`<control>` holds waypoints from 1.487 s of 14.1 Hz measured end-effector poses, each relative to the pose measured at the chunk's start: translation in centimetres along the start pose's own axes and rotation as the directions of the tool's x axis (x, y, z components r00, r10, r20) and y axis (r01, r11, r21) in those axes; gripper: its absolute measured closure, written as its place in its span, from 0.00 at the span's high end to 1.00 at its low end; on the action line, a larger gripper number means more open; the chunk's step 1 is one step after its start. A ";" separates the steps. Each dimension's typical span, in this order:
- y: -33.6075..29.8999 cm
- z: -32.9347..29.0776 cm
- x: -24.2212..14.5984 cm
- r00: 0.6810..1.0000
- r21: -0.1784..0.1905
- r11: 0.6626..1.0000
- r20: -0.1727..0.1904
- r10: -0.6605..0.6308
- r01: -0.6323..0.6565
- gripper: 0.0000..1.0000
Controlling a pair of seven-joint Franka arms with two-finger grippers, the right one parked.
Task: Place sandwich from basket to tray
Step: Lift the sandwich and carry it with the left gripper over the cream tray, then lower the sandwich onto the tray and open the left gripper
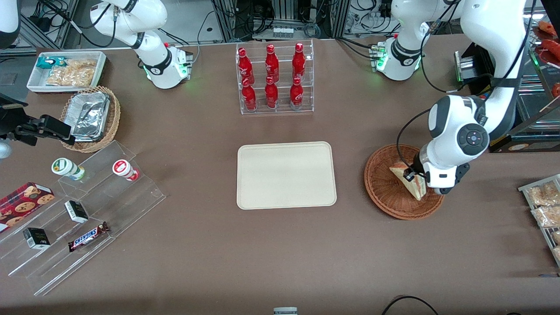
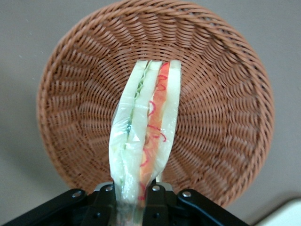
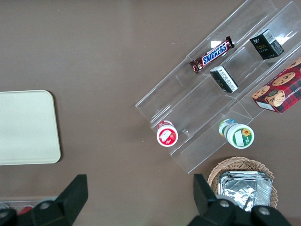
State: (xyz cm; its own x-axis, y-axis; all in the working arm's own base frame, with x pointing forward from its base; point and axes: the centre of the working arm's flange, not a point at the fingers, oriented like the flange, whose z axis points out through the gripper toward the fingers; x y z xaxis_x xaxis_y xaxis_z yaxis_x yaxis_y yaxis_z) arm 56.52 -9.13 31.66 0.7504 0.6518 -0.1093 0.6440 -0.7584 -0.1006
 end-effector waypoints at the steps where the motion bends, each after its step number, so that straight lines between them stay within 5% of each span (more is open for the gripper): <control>1: 0.8 -1.3 -0.2 0.999 -0.005 0.999 -0.005 0.048 -0.048 0.19; 5: 6.1 -3.1 -5.4 0.939 -0.012 0.939 -0.034 0.342 -0.342 0.18; 9: 12.2 -1.7 -12.6 0.881 0.001 0.881 -0.031 0.473 -0.473 0.15; 21: 26.3 5.3 -30.2 0.900 -0.002 0.900 -0.015 0.437 -0.437 0.15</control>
State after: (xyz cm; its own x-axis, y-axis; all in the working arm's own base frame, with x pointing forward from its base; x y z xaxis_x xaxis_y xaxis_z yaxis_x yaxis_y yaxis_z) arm 50.02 -48.78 27.07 0.9584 0.2552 -0.1276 0.2520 -0.9669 -0.0409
